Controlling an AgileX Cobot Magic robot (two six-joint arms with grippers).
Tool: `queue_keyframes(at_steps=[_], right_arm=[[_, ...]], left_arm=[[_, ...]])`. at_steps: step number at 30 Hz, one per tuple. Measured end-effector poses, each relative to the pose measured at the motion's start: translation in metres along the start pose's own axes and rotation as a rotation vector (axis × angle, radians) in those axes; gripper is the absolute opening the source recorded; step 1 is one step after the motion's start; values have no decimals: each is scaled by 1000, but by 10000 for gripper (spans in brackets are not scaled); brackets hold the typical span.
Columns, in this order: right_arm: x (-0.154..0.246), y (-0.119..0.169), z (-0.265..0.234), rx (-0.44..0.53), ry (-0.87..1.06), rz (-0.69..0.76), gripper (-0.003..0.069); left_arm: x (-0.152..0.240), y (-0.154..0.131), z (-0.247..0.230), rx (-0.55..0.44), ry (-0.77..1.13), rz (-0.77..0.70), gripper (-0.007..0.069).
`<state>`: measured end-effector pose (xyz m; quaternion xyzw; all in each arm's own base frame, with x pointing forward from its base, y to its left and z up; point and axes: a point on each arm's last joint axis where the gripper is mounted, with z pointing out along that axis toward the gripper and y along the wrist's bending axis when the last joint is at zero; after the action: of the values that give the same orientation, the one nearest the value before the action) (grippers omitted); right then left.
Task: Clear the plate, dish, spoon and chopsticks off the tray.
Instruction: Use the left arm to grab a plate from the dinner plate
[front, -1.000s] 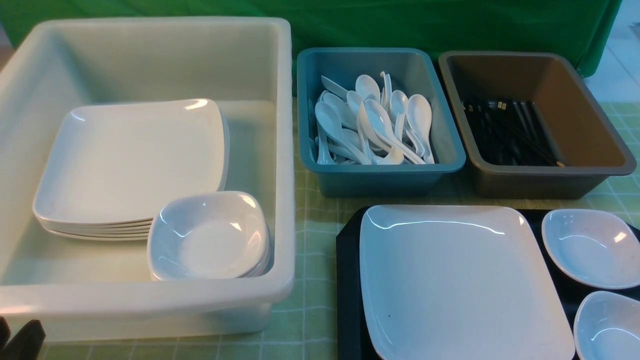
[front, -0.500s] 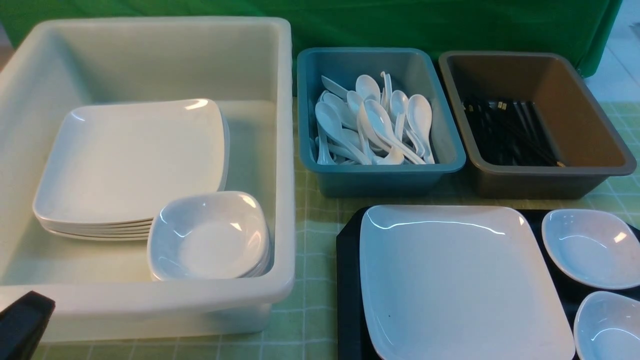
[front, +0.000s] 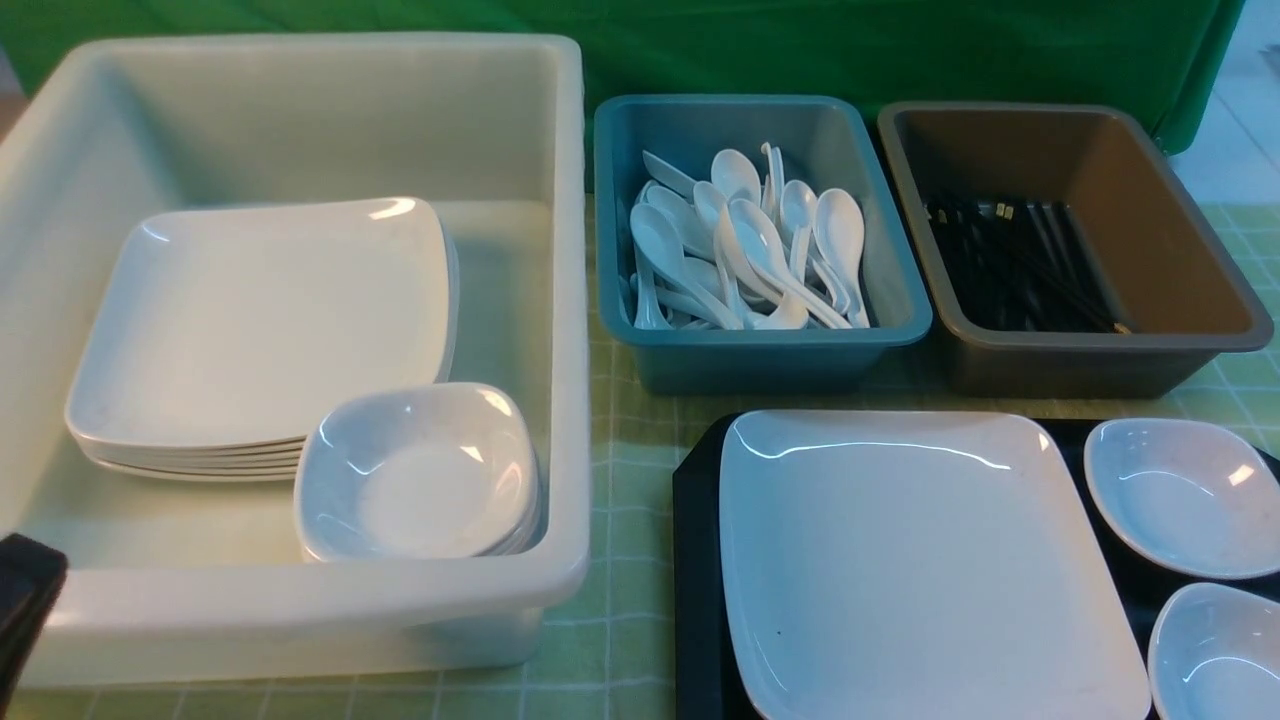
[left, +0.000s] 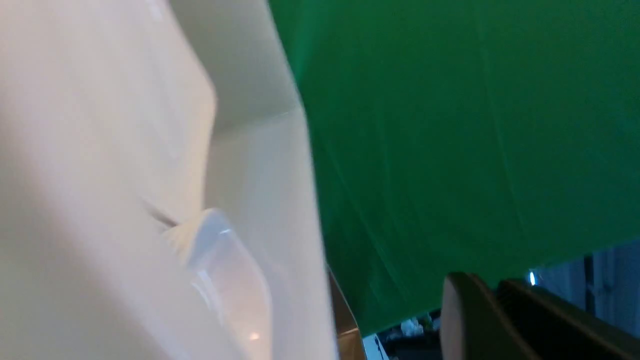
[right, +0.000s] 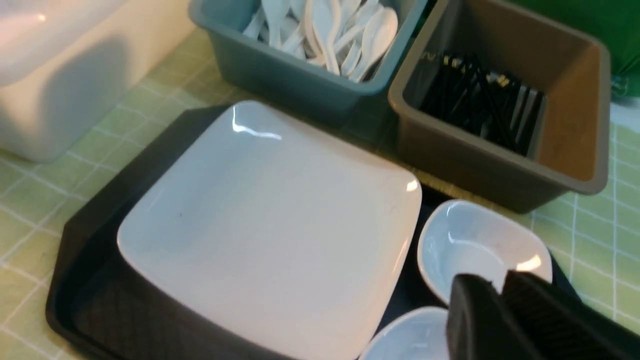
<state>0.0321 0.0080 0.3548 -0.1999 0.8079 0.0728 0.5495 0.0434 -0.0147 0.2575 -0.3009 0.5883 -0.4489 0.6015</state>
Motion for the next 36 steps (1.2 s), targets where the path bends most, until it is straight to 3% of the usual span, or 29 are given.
queue_keyframes(at_steps=[5,8,11,14,17,18,23,32,36], right_arm=[[-8,0,0,2,-85,0,73],[-11,0,-1,2,-123,0,73],[-14,0,-1,3,-152,0,73],[-14,0,-1,3,-159,0,74],[-15,0,-1,3,-160,0,76],[-15,0,-1,3,-161,0,78],[-15,0,-1,4,-162,-1,84],[-15,0,-1,4,-169,-1,92],[-15,0,-1,4,-170,-1,95]], left_arm=[[-14,-52,2,23,106,202,-14],[-16,-71,17,-62,286,277,-17],[-14,-80,44,-190,586,348,-17],[-8,-79,71,-248,848,365,-17],[-2,-76,92,-225,1010,325,-17],[5,-72,107,-177,1108,273,-17],[28,-65,128,-139,1244,224,-17],[114,-70,146,-223,1443,375,-3],[160,-73,155,-277,1545,512,57]])
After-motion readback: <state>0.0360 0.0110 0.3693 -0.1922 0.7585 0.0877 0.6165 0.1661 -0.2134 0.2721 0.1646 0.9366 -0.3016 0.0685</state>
